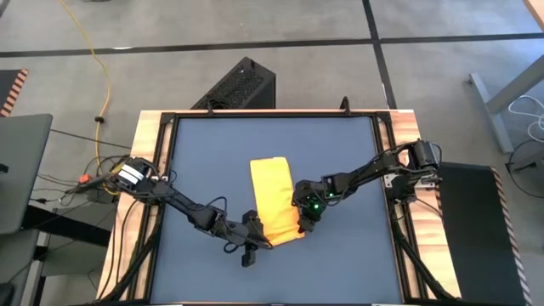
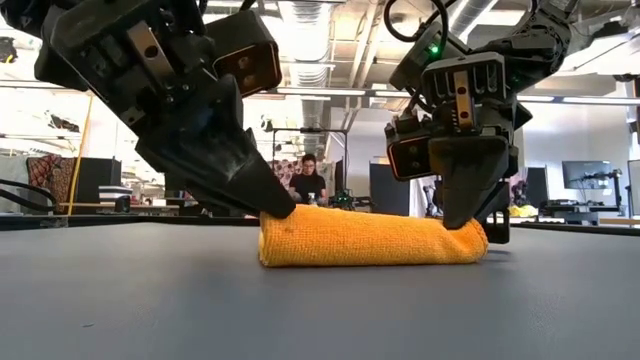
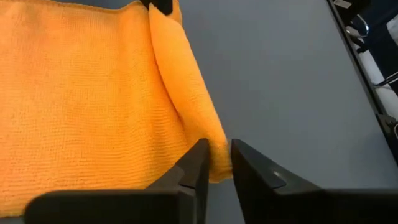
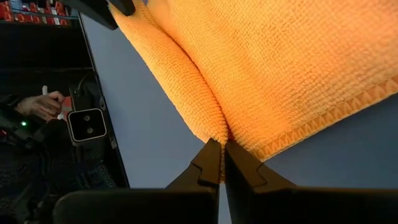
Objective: Roll towel
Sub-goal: Roll the yellow microfiber towel
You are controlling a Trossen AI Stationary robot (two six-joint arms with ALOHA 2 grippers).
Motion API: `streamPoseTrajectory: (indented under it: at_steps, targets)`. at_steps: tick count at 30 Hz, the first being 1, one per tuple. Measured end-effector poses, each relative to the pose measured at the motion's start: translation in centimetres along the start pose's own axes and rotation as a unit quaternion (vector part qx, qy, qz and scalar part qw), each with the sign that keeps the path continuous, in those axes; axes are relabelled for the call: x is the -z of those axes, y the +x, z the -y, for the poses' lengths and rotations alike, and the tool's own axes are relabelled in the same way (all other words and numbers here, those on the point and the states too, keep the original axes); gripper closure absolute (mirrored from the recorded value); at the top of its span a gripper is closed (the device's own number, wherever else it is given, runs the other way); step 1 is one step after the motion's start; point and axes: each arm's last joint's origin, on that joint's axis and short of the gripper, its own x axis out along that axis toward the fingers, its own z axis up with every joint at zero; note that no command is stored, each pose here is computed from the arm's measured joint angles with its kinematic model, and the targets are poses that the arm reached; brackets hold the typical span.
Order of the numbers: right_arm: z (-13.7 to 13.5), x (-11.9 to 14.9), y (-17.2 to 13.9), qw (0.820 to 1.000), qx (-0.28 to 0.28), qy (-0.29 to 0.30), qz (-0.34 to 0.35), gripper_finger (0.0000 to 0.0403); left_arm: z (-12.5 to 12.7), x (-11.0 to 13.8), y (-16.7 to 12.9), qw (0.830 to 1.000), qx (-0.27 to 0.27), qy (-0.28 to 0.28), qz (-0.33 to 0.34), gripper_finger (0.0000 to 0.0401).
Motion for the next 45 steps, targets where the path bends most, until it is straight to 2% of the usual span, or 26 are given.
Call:
streamPoseTrajectory:
  at_steps: [9,24,35,41,45]
  targets:
    - [0.0,-0.1,-0.1,1.000,-0.001,-0.001,0.003,0.0368,-0.5,0.0,0.1,1.000,0.000,-0.011,-0.017,0.0398]
    - [0.1,-0.1,-0.1,1.000,-0.001,-0.017,0.003,0.0305,-2.0,0.1,0.2,0.998,-0.032,-0.042,-0.041,0.0401]
    - [0.3,-0.3,-0.3,1.000,0.001,-0.021,0.005,0.0297,-2.4,0.0,0.3,0.997,-0.038,-0.043,-0.043,0.0401]
    - [1.1,-0.7,-0.9,1.000,-0.001,0.000,-0.008,0.0275,-2.4,0.0,0.3,0.997,-0.039,-0.043,-0.046,0.0401]
    - [1.5,-1.0,-1.4,0.999,-0.023,0.013,-0.028,0.0256,-2.4,0.0,0.3,0.997,-0.036,-0.043,-0.049,0.0401]
